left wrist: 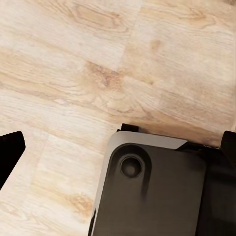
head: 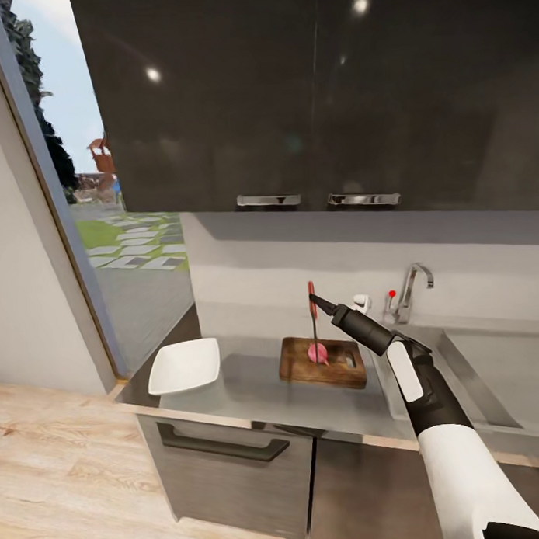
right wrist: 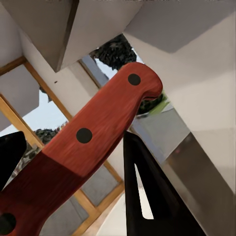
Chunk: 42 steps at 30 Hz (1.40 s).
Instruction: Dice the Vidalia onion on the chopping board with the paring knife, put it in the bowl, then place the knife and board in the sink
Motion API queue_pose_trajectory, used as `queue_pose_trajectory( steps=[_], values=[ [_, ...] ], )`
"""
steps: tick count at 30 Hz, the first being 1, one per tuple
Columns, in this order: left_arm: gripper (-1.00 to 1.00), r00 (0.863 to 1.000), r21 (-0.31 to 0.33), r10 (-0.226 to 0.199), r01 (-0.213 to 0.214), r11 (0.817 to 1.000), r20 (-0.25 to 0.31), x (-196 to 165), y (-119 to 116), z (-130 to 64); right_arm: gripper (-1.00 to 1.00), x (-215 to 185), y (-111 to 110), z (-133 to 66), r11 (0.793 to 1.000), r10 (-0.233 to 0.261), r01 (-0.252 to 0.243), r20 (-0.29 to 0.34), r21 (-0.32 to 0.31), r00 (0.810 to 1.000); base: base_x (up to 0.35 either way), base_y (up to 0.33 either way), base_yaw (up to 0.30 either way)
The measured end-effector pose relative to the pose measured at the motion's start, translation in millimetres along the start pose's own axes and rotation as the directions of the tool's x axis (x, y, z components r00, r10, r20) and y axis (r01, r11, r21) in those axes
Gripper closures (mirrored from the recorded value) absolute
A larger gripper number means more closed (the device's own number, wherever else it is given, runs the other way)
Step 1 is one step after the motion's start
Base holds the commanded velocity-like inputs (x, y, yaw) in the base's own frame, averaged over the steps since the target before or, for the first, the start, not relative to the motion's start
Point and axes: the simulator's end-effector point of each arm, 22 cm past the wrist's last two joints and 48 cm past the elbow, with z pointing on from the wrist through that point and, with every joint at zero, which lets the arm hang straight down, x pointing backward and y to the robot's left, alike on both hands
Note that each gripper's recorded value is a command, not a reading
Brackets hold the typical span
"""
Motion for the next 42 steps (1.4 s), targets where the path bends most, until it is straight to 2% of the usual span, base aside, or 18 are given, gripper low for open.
queue_pose_trajectory(
  steps=[11,16,21,26,29,42],
  values=[
    [-1.00,1.000,0.000,-0.001,0.001,1.000,-0.001,0,0,0.1,1.00,1,-2,-0.3,1.000,-0.006,0.007,-0.003,0.008,1.000,0.121,-0.064,0.000],
    [-1.00,1.000,0.000,0.000,0.000,1.000,-0.001,0,0,0.1,1.00,1,-9,-1.1,0.999,-0.014,0.014,-0.008,0.033,1.000,0.003,-0.002,0.000],
    [-1.00,1.000,0.000,0.001,-0.001,1.000,-0.001,0,0,0.1,1.00,2,-26,-3.2,0.993,-0.006,0.008,-0.022,0.115,1.000,0.000,0.000,0.000],
    [-1.00,1.000,0.000,0.001,-0.001,1.000,0.000,0,0,0.1,1.00,15,-37,-5.8,0.984,0.050,-0.036,-0.076,0.172,0.996,0.000,0.000,-0.002],
    [-1.00,1.000,0.001,0.000,0.000,1.000,0.003,-1,0,0.1,1.00,15,-41,-7.9,0.978,0.062,-0.042,-0.089,0.205,0.994,0.000,0.000,-0.080],
    [-1.00,1.000,0.003,-0.002,0.002,1.000,0.021,-9,-1,0.3,1.00,9,-32,-6.6,0.979,0.053,-0.036,-0.082,0.203,0.995,0.000,0.000,-0.122]
  ],
)
